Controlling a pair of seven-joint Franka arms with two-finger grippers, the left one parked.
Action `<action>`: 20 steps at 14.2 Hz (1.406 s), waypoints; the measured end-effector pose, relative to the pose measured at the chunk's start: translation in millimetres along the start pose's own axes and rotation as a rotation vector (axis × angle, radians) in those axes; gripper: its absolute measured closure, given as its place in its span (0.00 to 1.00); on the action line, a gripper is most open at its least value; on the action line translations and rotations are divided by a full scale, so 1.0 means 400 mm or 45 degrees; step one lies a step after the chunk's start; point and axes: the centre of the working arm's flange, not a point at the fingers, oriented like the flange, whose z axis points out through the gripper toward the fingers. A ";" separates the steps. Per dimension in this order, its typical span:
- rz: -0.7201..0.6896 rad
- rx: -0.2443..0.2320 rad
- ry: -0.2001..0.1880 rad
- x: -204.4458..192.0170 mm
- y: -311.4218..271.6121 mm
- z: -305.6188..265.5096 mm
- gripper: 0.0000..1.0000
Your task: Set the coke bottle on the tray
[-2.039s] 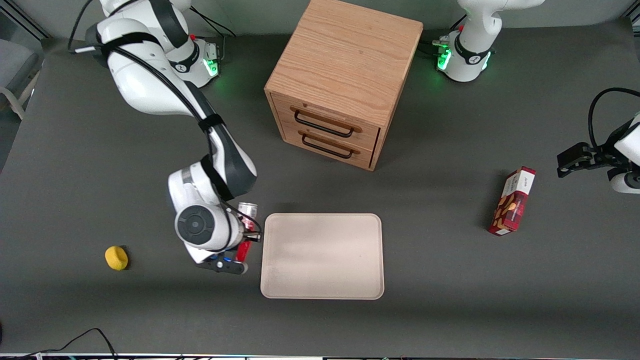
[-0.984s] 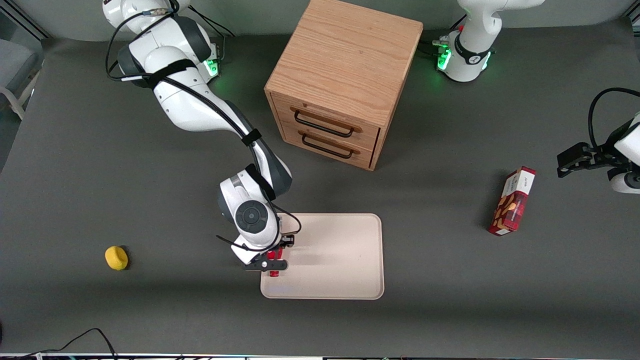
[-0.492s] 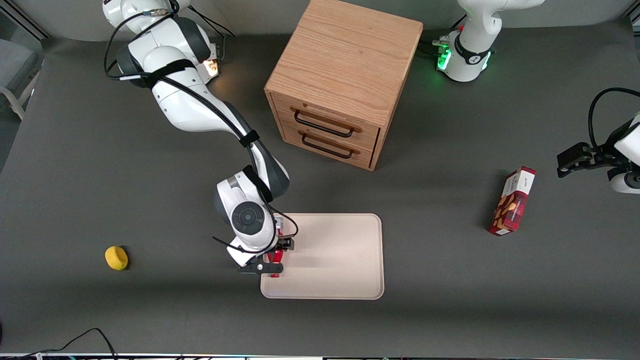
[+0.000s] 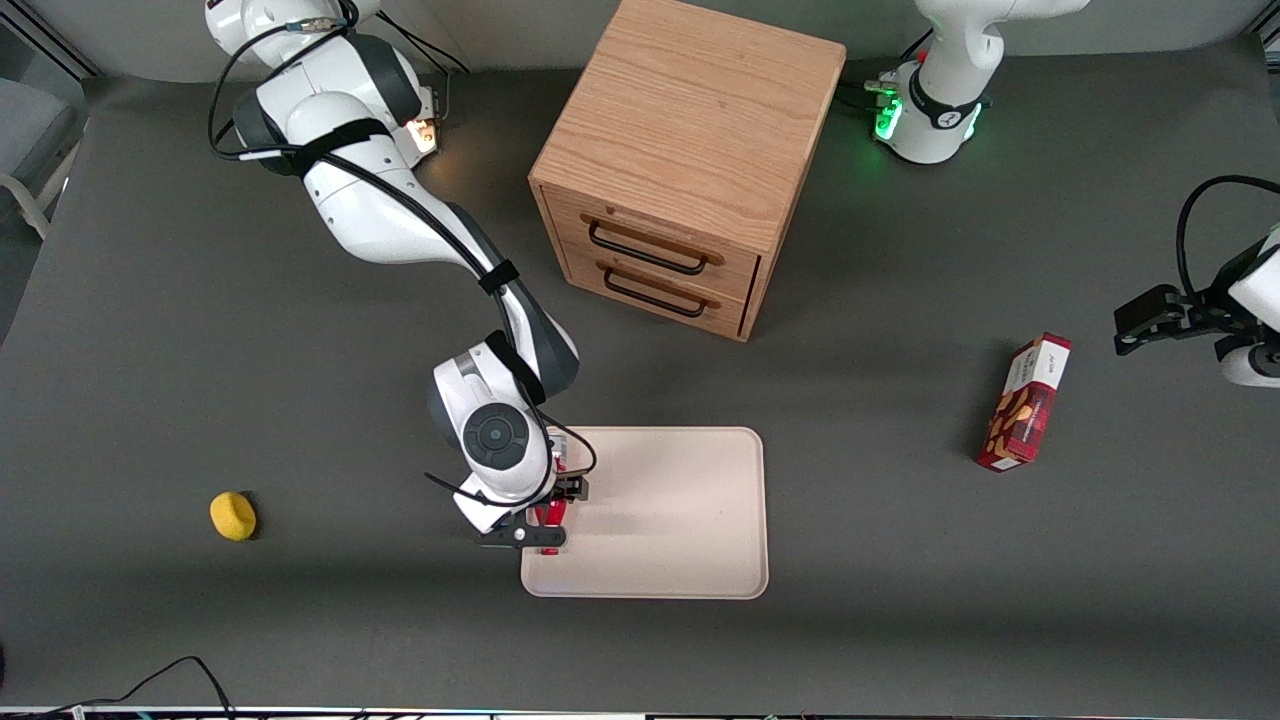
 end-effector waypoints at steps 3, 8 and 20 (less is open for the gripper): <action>0.006 0.001 0.005 0.009 0.002 -0.033 0.00; -0.008 -0.064 -0.203 -0.008 0.097 -0.321 0.00; -0.081 0.097 -0.117 -0.311 0.841 -0.853 0.00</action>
